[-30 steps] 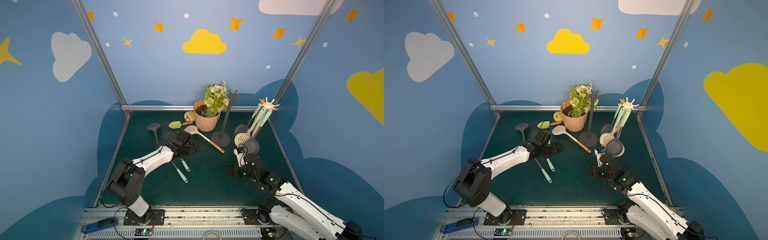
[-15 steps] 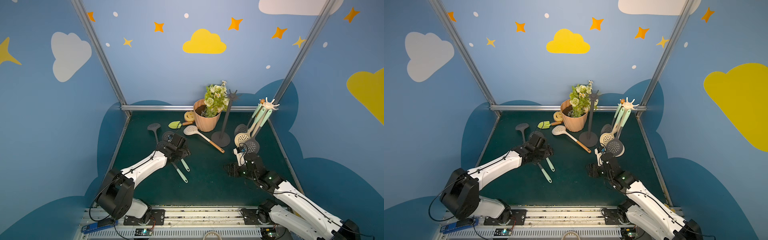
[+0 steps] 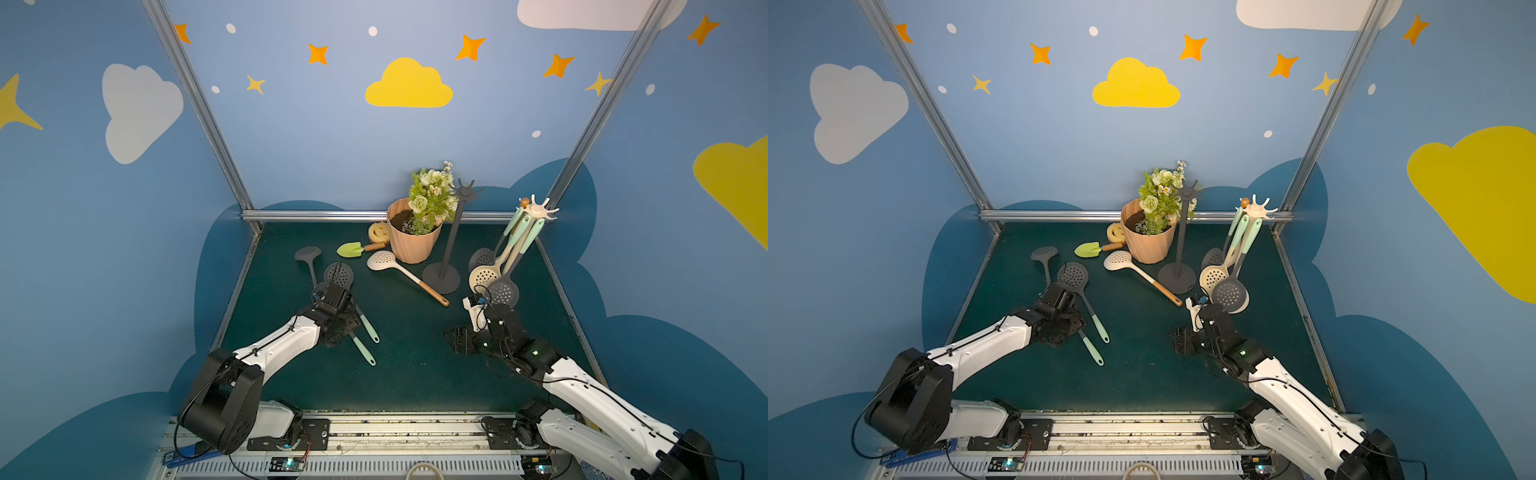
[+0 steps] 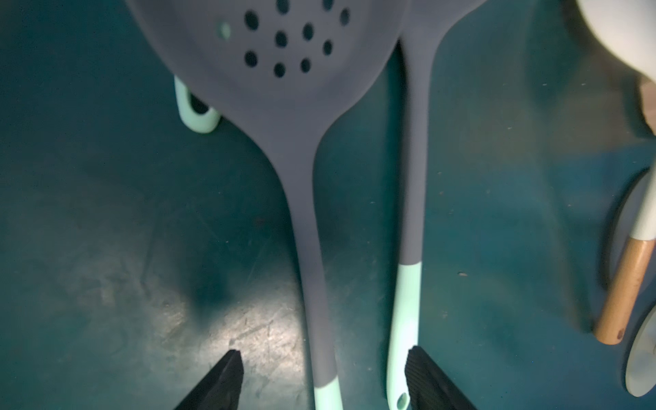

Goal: Hang the skimmer on the kitchen utensil rack
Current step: Pick up the skimmer from the center of the board.

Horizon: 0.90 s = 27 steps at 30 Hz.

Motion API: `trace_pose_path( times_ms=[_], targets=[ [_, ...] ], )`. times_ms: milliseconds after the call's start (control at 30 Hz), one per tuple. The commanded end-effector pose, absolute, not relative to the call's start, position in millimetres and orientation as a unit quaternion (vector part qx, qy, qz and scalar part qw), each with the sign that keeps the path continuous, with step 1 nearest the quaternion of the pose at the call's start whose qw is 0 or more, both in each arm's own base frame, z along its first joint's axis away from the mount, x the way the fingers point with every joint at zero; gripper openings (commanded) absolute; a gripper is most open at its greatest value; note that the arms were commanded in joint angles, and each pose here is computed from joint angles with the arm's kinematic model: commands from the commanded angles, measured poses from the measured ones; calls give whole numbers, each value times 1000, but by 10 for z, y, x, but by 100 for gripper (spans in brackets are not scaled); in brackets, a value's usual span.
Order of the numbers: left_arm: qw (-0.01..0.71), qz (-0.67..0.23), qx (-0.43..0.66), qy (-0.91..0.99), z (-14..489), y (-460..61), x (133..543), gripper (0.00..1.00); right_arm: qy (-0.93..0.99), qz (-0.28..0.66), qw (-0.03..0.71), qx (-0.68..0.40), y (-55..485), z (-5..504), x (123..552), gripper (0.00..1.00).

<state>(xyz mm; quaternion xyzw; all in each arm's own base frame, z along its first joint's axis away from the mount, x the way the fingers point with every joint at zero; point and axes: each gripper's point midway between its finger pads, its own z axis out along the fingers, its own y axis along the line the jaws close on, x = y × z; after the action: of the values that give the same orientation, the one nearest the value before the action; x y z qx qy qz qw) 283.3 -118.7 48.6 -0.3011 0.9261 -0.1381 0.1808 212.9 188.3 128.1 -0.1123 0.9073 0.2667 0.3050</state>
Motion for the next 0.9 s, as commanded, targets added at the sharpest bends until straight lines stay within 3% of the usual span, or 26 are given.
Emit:
trace_pose_path(
  times_ms=[0,333,633,867],
  targets=[
    [179,-160,-313,919,416,-1192,2900,71,902,279,312,-112,1911,1383,2145,76],
    [188,-202,-317,908,284,-1259,3212,54,898,285,319,-107,1885,1461,2111,75],
    [204,-234,-305,900,336,-1343,3329,5,876,319,349,-98,1961,1696,2069,75],
    [229,-256,-304,889,705,-1316,3232,3,853,355,367,-109,2137,1917,2037,75]
  ],
)
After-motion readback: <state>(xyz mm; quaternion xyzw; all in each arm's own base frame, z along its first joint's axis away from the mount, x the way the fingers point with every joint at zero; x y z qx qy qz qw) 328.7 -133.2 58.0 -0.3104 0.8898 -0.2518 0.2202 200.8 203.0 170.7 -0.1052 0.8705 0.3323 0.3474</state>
